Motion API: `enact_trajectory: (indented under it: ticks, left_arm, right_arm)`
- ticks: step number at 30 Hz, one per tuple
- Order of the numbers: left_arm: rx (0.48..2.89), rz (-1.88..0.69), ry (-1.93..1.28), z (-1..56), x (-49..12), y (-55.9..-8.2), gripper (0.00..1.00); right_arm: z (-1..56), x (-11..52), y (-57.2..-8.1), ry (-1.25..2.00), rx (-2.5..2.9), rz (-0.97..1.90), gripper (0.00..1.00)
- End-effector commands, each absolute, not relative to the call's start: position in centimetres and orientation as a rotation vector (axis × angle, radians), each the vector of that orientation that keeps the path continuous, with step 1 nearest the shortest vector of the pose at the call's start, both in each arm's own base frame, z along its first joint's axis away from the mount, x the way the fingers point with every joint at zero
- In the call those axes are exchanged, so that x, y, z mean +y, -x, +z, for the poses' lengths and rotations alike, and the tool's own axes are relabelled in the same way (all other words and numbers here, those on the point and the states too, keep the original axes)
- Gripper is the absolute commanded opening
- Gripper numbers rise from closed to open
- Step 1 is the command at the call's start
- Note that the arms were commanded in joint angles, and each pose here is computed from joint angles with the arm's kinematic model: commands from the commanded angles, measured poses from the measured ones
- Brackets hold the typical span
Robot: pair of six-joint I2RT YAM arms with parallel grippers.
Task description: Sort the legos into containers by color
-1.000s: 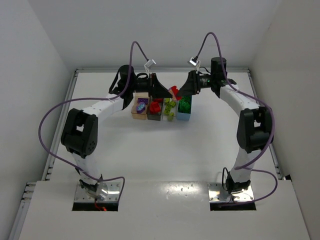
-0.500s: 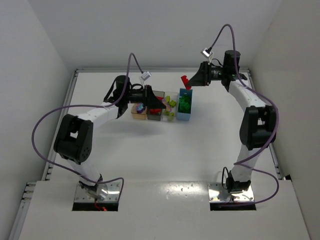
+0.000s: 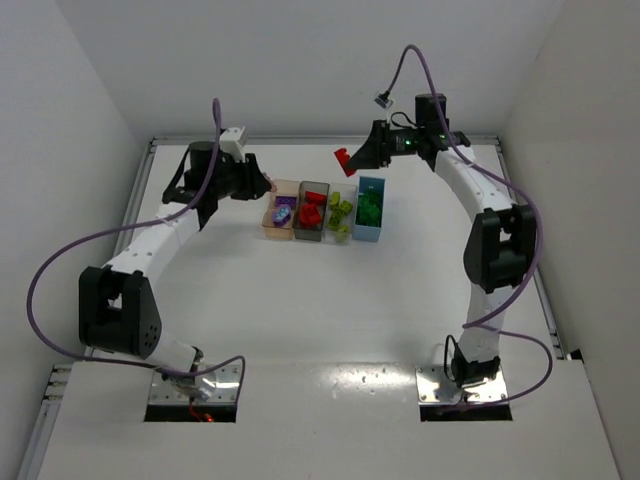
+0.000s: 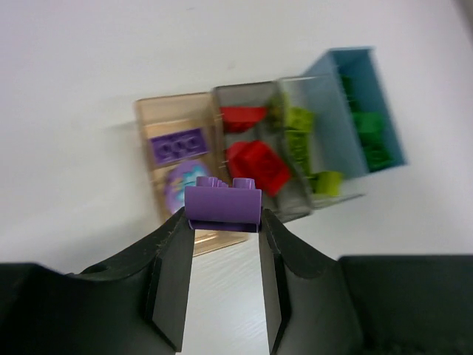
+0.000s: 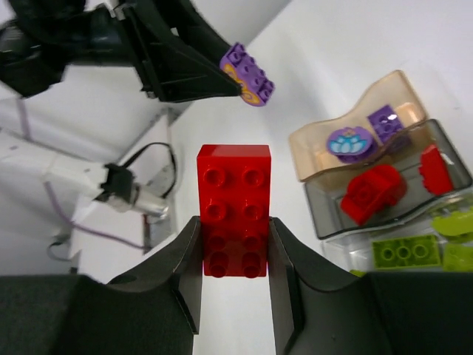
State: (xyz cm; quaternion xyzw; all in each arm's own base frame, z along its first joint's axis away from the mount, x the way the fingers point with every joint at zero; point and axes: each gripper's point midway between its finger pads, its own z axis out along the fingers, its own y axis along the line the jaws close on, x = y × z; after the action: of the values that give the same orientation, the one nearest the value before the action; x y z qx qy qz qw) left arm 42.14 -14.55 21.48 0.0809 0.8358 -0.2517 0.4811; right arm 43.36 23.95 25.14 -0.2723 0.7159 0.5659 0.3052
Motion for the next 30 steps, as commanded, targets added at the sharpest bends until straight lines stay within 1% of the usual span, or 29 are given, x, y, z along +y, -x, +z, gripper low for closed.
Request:
enact_trajectory:
  ticks: [1,6,13,19,25,30]
  left_arm:
    - [2.112,-0.311,-0.141,19.8,-10.4,-42.8,0.11]
    - [2.186,-0.237,-0.151,18.1,-9.6,-43.8,0.12]
    - [2.233,-0.373,-0.231,16.3,-12.8,-43.8,0.12]
    - [2.236,-0.412,-0.274,16.2,-15.1,-43.9,0.12]
    - [2.267,-0.396,-0.294,15.0,-15.9,-43.2,0.12]
    - [2.311,-0.397,-0.276,13.3,-16.1,-42.7,0.19]
  right_arm:
    - [23.7,24.0,-45.2,0.724,1.957,1.3,0.04]
    - [23.4,24.0,-45.7,0.73,1.973,1.231,0.04]
    - [22.4,23.8,-44.6,0.759,2.005,1.192,0.04]
    - [21.8,23.6,-44.1,0.753,2.032,1.189,0.04]
    - [22.0,23.0,-44.0,0.755,2.029,1.164,0.04]
    - [21.6,22.4,-43.8,0.743,2.046,1.151,0.04]
